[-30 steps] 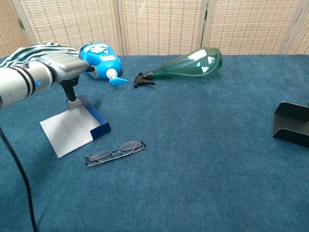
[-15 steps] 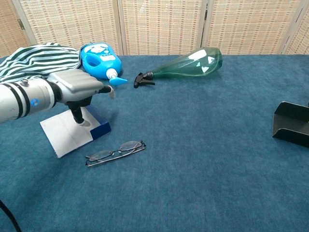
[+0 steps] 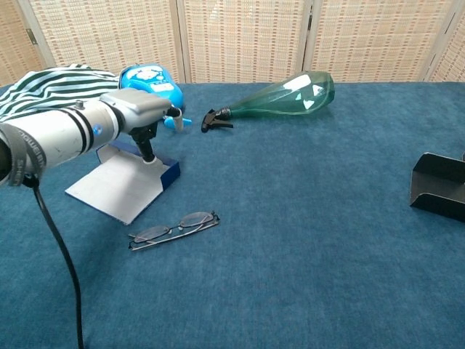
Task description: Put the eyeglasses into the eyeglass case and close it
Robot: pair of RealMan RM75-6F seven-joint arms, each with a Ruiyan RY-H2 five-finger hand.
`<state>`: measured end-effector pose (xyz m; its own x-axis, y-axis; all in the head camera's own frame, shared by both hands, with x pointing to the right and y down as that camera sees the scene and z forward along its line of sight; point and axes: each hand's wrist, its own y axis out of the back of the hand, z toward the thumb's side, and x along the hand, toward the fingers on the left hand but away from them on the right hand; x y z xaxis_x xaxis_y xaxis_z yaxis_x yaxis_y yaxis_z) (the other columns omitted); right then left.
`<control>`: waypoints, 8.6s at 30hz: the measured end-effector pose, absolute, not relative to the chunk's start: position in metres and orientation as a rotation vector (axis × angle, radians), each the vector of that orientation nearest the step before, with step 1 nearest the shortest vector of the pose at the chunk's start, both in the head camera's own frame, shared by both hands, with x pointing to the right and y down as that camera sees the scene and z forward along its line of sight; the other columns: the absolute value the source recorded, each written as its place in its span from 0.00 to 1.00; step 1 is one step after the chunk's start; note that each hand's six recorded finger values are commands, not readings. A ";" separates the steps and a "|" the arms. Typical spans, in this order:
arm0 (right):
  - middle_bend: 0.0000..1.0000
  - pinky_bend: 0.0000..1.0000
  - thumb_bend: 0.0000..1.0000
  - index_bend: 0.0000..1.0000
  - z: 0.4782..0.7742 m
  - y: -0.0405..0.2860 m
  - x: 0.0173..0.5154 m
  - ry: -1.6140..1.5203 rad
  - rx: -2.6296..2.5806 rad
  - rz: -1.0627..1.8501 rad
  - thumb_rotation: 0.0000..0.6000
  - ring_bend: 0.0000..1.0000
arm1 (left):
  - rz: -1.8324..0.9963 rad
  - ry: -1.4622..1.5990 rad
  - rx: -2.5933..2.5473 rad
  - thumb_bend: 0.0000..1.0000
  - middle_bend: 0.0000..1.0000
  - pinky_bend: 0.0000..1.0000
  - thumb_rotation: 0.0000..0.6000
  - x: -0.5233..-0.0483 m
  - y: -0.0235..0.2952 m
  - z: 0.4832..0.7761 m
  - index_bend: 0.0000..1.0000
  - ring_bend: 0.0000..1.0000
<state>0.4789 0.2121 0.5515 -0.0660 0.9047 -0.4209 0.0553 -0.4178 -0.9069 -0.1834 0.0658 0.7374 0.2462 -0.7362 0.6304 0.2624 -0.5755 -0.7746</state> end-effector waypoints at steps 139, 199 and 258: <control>0.26 0.21 0.28 0.10 0.550 0.215 0.469 -1.034 -1.531 1.567 1.00 0.22 | -1.283 0.307 -1.990 0.42 1.00 1.00 1.00 -0.176 0.194 0.721 0.62 1.00; 0.26 0.21 0.28 0.10 0.542 0.218 0.464 -1.038 -1.510 1.559 1.00 0.22 | -1.391 0.505 -1.911 0.49 1.00 1.00 1.00 -0.279 0.107 0.734 0.69 1.00; 0.27 0.21 0.28 0.10 0.542 0.216 0.463 -1.039 -1.514 1.553 1.00 0.23 | -1.531 0.545 -1.661 0.23 0.99 1.00 1.00 -0.321 0.094 0.742 0.05 1.00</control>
<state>0.4625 0.2162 0.5421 -0.0507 0.9074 -0.4172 0.0394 -0.4156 -0.9087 -0.3207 0.0943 0.7424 0.1769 -0.7630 0.6217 0.1987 -0.5910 -0.7818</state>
